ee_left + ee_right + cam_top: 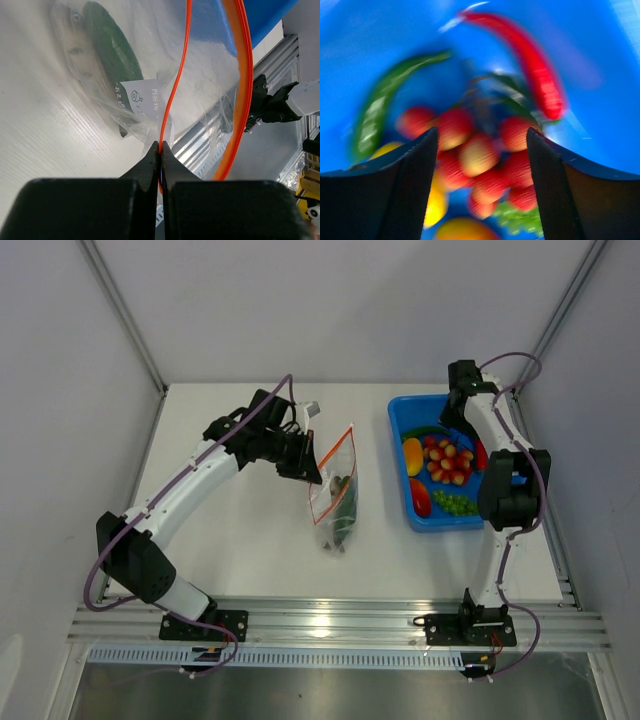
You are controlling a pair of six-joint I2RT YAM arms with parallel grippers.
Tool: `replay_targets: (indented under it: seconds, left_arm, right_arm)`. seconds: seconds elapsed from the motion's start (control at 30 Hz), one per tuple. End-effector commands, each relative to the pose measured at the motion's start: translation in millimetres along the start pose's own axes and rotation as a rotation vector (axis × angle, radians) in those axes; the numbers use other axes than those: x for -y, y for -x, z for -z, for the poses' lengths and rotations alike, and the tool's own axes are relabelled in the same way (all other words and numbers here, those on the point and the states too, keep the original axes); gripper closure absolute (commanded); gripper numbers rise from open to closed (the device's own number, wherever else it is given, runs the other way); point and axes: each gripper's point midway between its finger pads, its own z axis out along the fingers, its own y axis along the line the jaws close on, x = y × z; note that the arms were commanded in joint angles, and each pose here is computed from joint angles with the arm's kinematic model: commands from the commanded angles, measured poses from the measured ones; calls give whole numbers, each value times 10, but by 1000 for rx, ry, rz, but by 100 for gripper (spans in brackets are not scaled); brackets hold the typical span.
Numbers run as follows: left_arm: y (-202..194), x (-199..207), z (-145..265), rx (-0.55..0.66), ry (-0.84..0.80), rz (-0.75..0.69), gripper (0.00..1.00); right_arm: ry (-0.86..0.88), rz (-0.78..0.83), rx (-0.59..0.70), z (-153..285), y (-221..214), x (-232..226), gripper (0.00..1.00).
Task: Place the food in the zip-top bag and seal the zipper
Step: Pick up the fake vegetable from the bin.
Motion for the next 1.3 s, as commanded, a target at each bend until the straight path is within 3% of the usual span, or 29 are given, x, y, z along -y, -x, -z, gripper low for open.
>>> replay_targets:
  seconds: [0.0,0.3,0.6,1.27]
  left_arm:
    - [145,8,53,57,2,-47,99]
    - [113,-3,-23,74,-28,-40,99]
    - [117,-47,-7,73,-24,-37,99]
    - [124,-99,-45,61,-39,-11,99]
  right_arm:
    - [-159,-62,81,-35,303,475,32]
    - [-268,-70,68,-316,340,896,44]
    - [-276,-35,4,-542,58,922,57]
    - [-248,68,-115,-830,-454,896,39]
